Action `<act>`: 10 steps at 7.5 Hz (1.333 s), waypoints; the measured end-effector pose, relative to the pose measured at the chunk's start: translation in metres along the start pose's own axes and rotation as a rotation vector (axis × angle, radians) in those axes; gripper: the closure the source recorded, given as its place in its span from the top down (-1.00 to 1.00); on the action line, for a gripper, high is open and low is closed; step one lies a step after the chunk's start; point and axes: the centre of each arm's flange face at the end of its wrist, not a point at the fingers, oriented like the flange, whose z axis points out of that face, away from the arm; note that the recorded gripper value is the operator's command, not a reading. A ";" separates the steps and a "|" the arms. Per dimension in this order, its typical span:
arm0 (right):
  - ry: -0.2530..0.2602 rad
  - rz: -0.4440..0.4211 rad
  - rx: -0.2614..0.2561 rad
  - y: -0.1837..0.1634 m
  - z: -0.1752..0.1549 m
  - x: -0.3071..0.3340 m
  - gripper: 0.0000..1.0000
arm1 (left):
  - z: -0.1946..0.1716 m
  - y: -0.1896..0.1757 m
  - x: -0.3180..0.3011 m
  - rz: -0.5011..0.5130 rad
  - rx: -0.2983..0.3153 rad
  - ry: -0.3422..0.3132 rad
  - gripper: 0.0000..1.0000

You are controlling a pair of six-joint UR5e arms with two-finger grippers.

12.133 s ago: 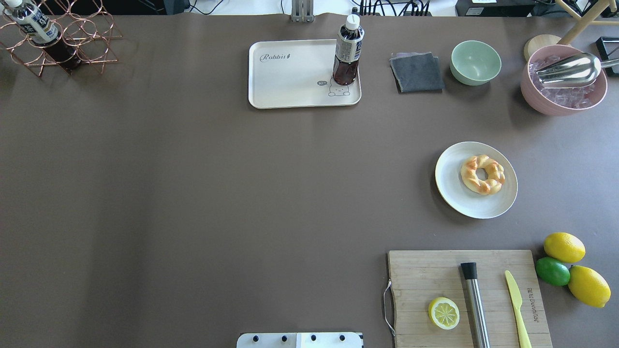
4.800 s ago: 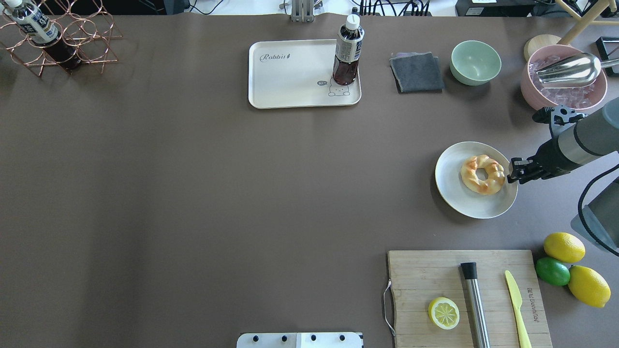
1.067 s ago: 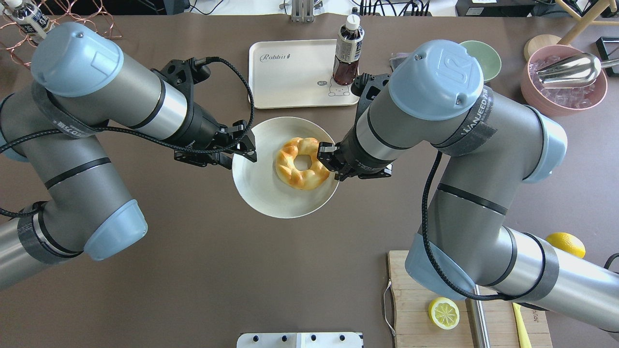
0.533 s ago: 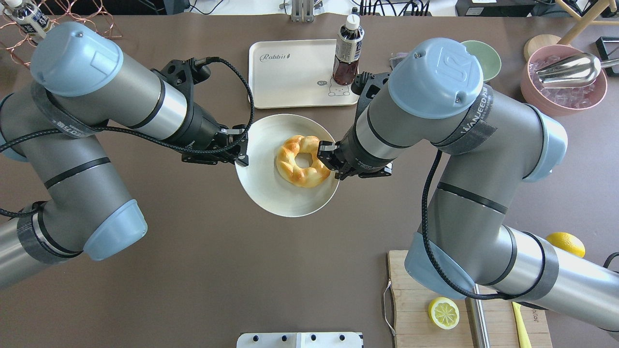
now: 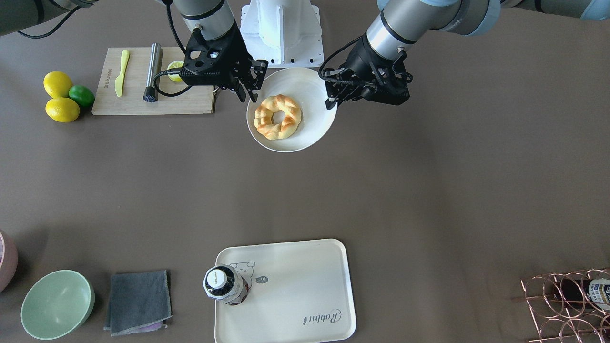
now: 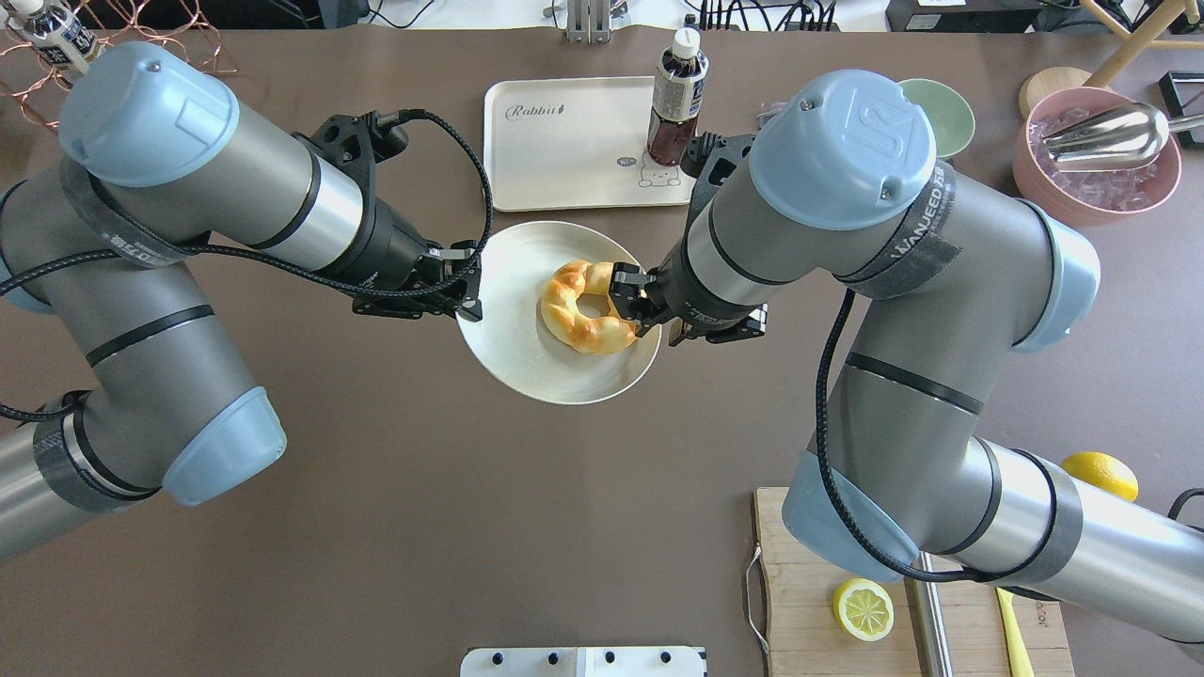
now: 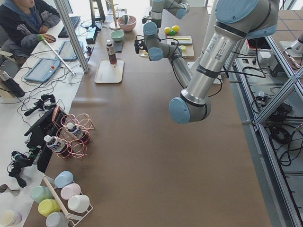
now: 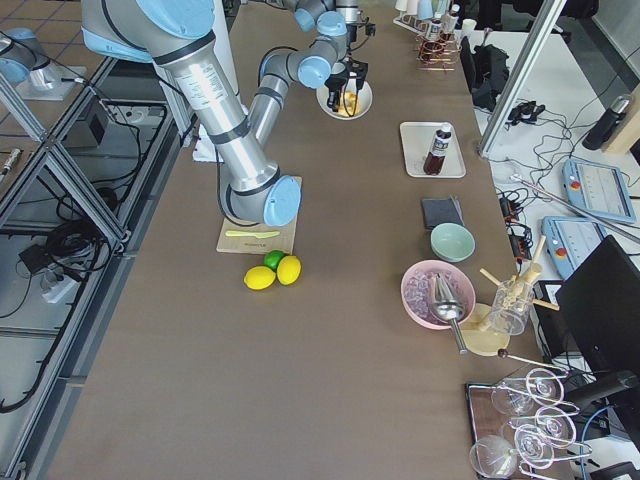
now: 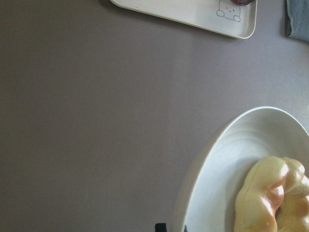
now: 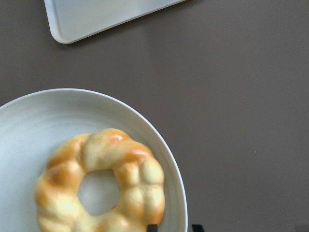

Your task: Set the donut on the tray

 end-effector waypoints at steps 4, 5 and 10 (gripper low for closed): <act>0.019 0.057 0.057 -0.037 -0.014 0.025 1.00 | 0.008 -0.035 -0.017 -0.047 0.028 -0.043 -1.00; 0.029 0.078 0.077 -0.049 -0.020 0.042 1.00 | 0.011 -0.058 -0.026 -0.081 0.050 -0.064 -1.00; 0.111 0.192 0.172 -0.100 -0.054 0.164 1.00 | 0.067 -0.198 -0.051 -0.278 0.179 -0.038 -1.00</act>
